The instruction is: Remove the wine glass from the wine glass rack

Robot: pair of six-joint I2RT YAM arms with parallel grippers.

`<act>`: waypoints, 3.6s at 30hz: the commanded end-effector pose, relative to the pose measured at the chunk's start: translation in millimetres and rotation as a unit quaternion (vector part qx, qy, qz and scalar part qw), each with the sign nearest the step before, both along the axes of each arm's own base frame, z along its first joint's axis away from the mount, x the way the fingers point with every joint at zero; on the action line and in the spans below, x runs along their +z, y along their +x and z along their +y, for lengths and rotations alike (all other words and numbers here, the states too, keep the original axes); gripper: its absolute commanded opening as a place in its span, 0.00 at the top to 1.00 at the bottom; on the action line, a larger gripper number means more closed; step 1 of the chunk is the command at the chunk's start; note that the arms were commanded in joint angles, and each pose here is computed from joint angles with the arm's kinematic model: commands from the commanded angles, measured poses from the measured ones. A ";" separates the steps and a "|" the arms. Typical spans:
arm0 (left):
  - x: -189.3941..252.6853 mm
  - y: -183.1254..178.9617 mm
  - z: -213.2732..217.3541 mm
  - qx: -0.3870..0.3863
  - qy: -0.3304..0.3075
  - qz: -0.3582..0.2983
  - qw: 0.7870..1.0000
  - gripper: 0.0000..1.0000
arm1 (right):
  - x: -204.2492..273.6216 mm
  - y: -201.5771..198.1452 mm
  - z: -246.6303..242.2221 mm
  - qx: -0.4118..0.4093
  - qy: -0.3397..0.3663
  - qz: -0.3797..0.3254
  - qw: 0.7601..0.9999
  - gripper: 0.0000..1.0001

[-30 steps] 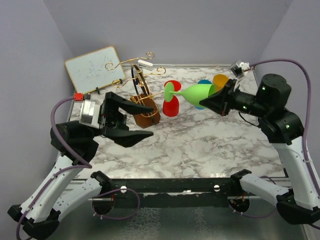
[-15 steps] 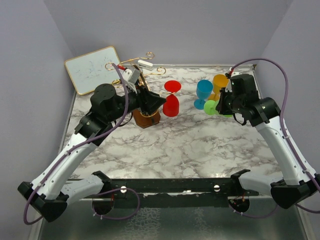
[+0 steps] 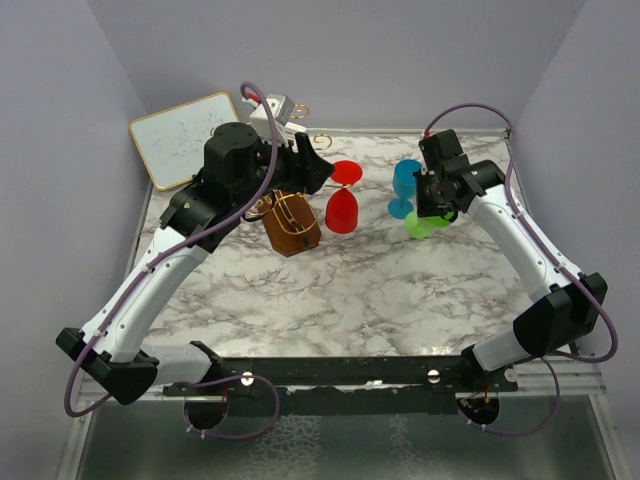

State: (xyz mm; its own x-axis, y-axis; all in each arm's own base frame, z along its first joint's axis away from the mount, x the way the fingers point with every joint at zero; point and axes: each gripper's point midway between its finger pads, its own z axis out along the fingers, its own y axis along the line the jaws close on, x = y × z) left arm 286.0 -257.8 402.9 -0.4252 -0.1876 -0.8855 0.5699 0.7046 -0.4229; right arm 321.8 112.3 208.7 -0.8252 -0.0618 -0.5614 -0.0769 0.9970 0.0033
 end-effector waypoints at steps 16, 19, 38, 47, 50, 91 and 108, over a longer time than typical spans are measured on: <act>-23.5 72.8 1.6 0.074 -0.004 0.127 0.989 0.37 | -11.4 37.8 8.5 0.002 -0.018 -0.010 1.000 0.94; -27.3 72.8 1.1 0.067 -0.012 0.138 0.988 0.36 | -11.1 40.1 10.4 0.004 -0.015 -0.012 1.000 0.87; -46.2 69.6 -10.1 0.041 -0.037 0.163 0.985 0.37 | 80.5 26.0 11.5 0.007 0.052 -0.131 0.990 0.78; -61.6 81.0 -17.2 0.043 -0.073 0.189 0.978 0.37 | 123.0 -13.1 15.0 0.046 0.125 -0.220 0.966 0.77; -66.5 87.4 -21.7 0.043 -0.075 0.198 0.976 0.38 | 129.0 -19.7 16.3 0.056 0.137 -0.236 0.960 0.77; -99.1 111.6 -36.2 0.045 -0.073 0.224 0.971 0.55 | 134.7 -23.2 13.4 0.067 0.135 -0.268 0.952 0.78; -106.5 115.1 -43.0 0.032 -0.075 0.233 0.969 0.58 | 136.5 -23.0 17.2 0.073 0.143 -0.270 0.949 0.78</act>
State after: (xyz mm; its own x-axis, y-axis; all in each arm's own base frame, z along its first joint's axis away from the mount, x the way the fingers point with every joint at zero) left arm 396.9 -295.9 290.8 -0.7546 -0.3440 -0.5588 0.2241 0.6653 -0.7121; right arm 299.2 125.4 337.1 -0.4377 0.0591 -0.8972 -0.2534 0.9493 0.1861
